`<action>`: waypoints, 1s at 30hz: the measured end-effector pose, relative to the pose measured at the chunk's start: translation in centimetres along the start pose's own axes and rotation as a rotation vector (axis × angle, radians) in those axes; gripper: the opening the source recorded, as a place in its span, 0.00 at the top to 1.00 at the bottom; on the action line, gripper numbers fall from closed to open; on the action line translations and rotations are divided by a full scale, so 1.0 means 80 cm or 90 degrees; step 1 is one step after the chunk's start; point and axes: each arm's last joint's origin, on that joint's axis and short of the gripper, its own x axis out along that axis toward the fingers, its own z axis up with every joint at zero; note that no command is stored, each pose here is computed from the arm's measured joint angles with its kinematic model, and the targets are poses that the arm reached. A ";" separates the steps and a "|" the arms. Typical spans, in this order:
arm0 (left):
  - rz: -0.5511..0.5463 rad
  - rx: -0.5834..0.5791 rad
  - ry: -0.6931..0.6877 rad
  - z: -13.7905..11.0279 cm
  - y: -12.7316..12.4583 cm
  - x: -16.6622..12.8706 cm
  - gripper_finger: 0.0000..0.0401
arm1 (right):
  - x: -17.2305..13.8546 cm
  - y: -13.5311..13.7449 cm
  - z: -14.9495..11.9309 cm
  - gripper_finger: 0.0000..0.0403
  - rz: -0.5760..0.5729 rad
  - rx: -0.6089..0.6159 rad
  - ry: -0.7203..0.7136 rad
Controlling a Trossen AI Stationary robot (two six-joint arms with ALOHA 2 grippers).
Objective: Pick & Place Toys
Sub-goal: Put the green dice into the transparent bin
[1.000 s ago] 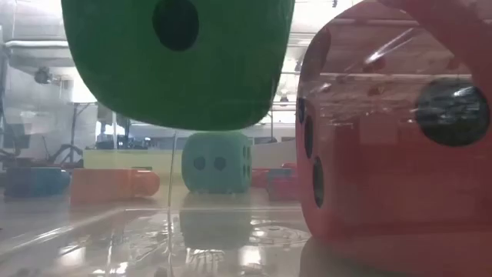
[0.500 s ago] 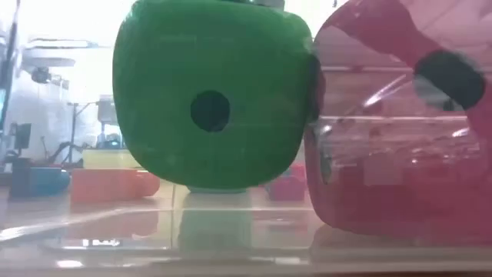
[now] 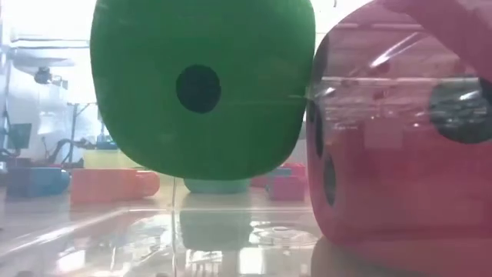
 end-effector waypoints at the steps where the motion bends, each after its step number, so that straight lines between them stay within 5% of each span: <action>1: 0.000 -0.001 0.000 0.000 0.000 0.000 0.08 | 0.000 0.000 0.000 0.82 0.000 0.000 0.000; 30: 0.015 -0.001 0.018 -0.003 0.003 0.000 0.08 | 0.019 -0.001 -0.010 0.83 0.004 0.018 0.011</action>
